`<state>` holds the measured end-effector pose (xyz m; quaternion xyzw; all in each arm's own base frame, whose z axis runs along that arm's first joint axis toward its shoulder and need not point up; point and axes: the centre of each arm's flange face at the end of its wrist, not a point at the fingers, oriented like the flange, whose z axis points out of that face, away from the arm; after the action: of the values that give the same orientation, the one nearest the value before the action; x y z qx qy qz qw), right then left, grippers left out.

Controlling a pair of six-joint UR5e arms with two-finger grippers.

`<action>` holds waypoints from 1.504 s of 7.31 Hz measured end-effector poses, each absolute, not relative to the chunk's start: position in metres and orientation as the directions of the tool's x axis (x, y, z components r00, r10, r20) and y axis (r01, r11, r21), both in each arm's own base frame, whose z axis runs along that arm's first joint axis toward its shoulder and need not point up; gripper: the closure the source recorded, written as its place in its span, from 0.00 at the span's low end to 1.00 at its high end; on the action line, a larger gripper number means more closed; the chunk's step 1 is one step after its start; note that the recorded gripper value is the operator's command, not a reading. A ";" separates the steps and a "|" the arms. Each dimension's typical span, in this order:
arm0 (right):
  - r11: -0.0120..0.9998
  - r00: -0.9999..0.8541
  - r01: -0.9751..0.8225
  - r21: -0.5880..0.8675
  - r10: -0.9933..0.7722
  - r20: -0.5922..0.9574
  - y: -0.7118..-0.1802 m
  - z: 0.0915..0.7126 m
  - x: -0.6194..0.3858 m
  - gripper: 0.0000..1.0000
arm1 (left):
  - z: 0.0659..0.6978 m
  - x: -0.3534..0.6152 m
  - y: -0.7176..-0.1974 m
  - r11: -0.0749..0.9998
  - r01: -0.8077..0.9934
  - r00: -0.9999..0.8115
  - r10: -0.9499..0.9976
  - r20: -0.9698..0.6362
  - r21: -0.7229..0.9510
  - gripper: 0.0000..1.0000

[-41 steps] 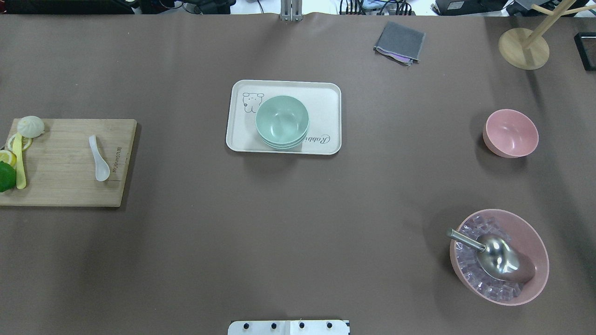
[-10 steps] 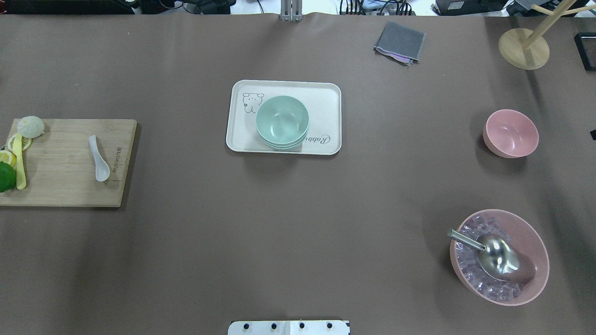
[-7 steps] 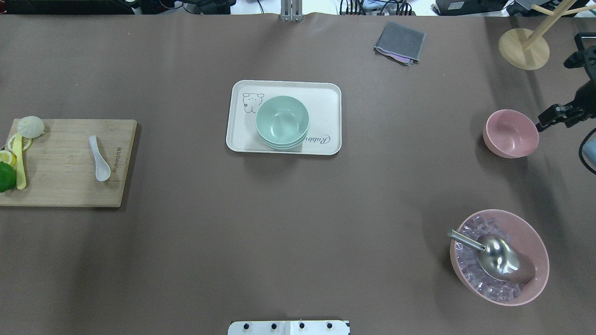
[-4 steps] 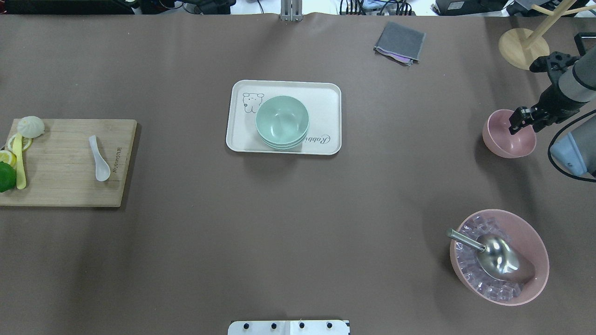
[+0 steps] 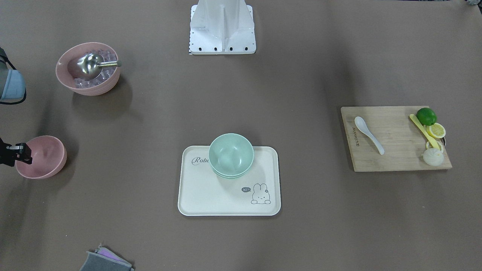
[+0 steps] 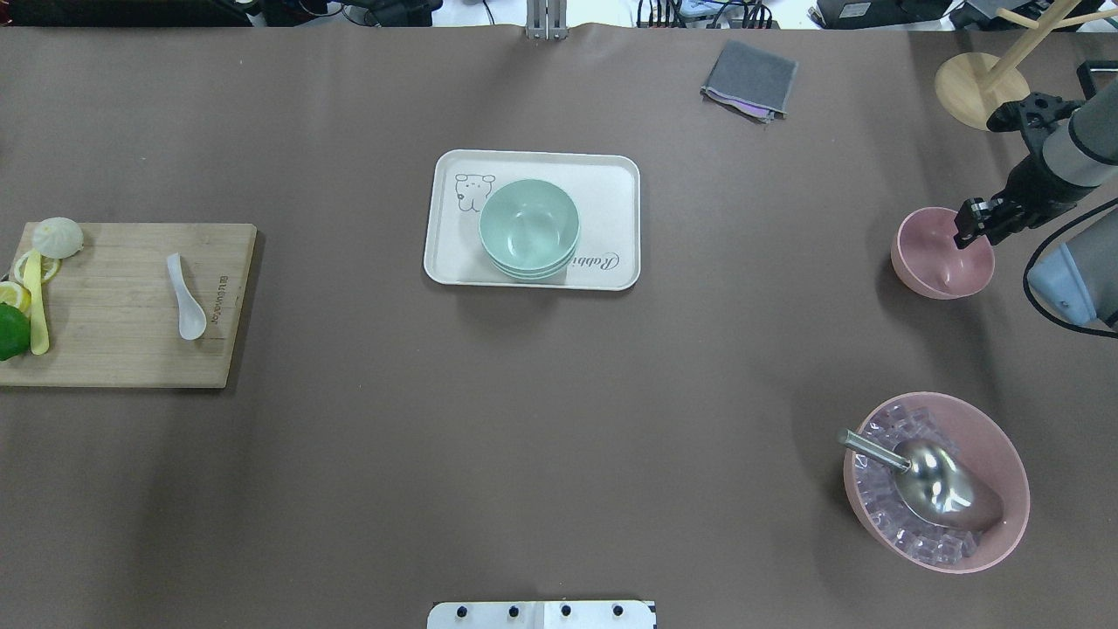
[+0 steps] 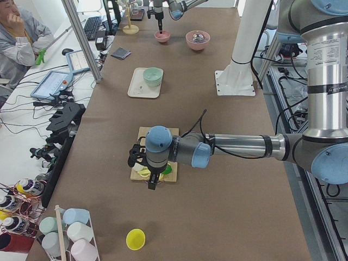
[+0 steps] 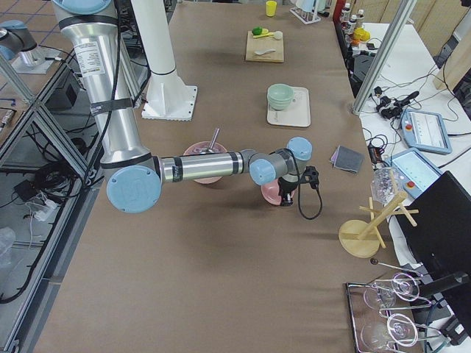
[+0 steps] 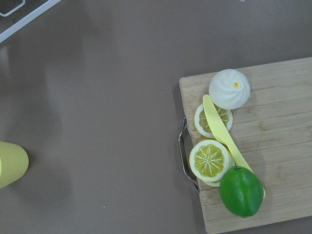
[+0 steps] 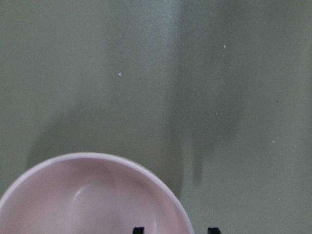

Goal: Stack pink bowl on green and place spoon
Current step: 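Lift the pink bowl with the right gripper and carry it toward the tray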

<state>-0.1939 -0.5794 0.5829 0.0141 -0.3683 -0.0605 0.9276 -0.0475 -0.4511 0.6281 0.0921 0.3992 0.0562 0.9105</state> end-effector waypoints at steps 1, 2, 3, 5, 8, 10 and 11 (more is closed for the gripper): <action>0.993 0.725 0.100 0.069 -0.120 0.679 -0.580 0.585 -0.193 0.73 | 0.628 -0.047 -0.451 0.977 -0.029 0.675 0.177 -0.716 0.213 0.02; 0.993 0.727 0.099 0.062 -0.114 0.677 -0.579 0.589 -0.193 1.00 | 0.627 -0.047 -0.451 0.976 -0.029 0.675 0.177 -0.716 0.214 0.02; 0.994 0.730 0.096 0.051 -0.105 0.675 -0.578 0.593 -0.192 1.00 | 0.627 -0.047 -0.452 0.976 -0.029 0.675 0.178 -0.716 0.215 0.02; 0.996 0.725 0.084 0.039 -0.088 0.683 -0.581 0.589 -0.194 1.00 | 0.627 -0.047 -0.452 0.976 -0.029 0.675 0.177 -0.716 0.214 0.02; 1.000 0.640 0.018 -0.008 -0.006 0.768 -0.600 0.522 -0.207 1.00 | 0.622 -0.020 -0.459 0.985 -0.023 0.669 0.142 -0.729 0.170 0.03; 0.990 0.542 -0.089 -0.112 0.142 0.828 -0.624 0.414 -0.245 1.00 | 0.604 0.038 -0.472 0.992 -0.001 0.663 0.097 -0.742 0.129 0.03; 0.980 0.503 -0.127 -0.156 0.199 0.841 -0.623 0.360 -0.273 1.00 | 0.587 0.075 -0.487 0.995 0.029 0.666 0.050 -0.745 0.092 0.03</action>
<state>-0.2735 -0.6233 0.3596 -0.0369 -0.4897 0.0940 0.8660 0.0754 -0.4865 0.5867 0.0482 0.4088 0.0056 0.9113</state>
